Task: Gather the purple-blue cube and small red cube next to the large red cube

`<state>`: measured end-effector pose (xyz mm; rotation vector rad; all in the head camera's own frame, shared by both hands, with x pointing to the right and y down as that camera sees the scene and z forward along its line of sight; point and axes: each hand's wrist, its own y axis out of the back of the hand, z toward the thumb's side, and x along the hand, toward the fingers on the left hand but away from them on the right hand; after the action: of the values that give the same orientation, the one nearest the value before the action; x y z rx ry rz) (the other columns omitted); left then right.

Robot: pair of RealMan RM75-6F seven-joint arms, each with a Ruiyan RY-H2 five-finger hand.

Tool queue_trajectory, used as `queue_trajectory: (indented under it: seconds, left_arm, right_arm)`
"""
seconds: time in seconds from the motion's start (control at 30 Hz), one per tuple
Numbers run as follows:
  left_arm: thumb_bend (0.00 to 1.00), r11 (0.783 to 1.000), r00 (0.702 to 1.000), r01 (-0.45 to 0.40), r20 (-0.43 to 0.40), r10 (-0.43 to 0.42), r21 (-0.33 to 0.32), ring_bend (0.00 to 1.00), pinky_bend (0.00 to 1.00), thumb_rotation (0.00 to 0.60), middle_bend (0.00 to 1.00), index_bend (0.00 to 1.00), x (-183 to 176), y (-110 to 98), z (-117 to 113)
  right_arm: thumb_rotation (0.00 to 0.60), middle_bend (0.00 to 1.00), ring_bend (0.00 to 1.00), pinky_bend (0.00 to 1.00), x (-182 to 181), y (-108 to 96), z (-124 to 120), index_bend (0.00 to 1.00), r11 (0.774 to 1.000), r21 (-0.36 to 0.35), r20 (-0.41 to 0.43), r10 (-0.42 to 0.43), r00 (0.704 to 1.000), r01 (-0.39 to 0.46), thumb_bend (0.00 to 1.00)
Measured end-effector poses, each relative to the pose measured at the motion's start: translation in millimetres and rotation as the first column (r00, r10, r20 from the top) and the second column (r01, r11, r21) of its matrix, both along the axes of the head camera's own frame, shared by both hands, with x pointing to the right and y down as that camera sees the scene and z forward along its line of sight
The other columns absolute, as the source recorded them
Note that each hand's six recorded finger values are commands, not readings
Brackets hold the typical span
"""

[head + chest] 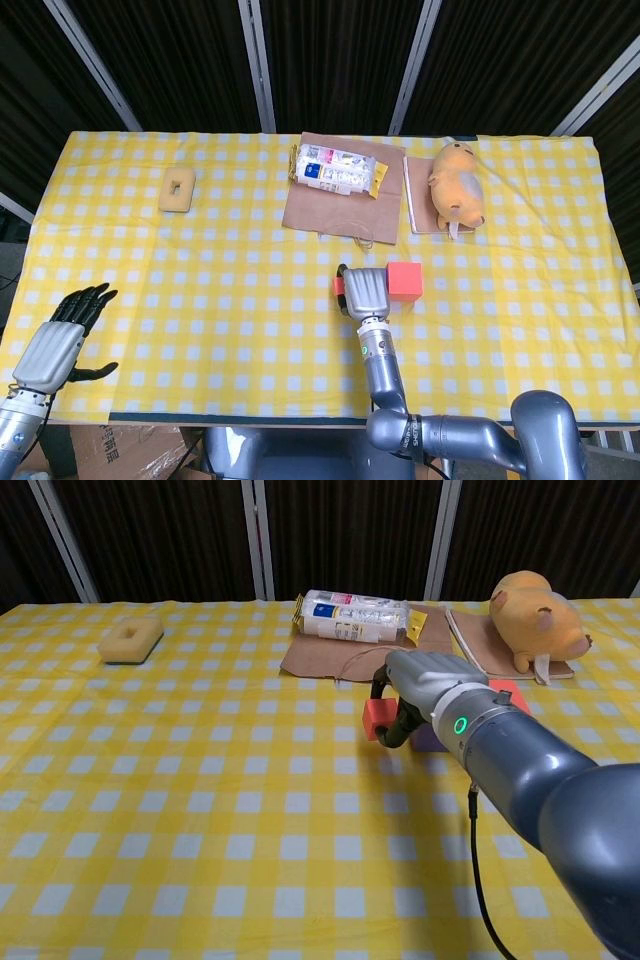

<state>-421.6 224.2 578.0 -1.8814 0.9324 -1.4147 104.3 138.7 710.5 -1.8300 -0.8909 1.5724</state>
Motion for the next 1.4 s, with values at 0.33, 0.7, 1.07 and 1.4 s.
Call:
queue_trajectory:
  seconds: [0.33,0.7,1.07,1.4]
  left_arm:
    - [0.02,1.000,1.000,0.000,-0.002,0.000,-0.002,0.00,0.00,0.600,0.00,0.00,0.3,0.1,0.2]
    - [0.02,1.000,1.000,0.001,-0.005,-0.001,-0.005,0.00,0.00,0.600,0.00,0.00,0.5,0.1,0.4]
    - [0.02,1.000,1.000,0.000,-0.005,0.000,-0.004,0.00,0.00,0.600,0.00,0.00,0.8,0.3,0.2]
    - [0.02,1.000,1.000,0.000,-0.005,0.000,-0.004,0.00,0.00,0.600,0.00,0.00,0.9,0.3,0.1]
  right_arm:
    - [0.600,1.00,1.00,1.00,2.5,-1.4,8.4,0.46,1.000,-0.015,-0.010,0.022,1.000,-0.022,0.52]
    - [0.600,1.00,1.00,1.00,5.4,-3.6,17.1,0.46,0.999,-0.019,-0.022,0.036,0.999,-0.036,0.52]
    - [0.600,1.00,1.00,1.00,8.5,-3.5,18.2,0.32,0.999,-0.025,-0.024,0.040,0.999,-0.040,0.52]
    - [0.600,1.00,1.00,1.00,6.9,2.0,15.0,0.18,0.999,-0.034,-0.016,0.029,0.999,-0.029,0.52]
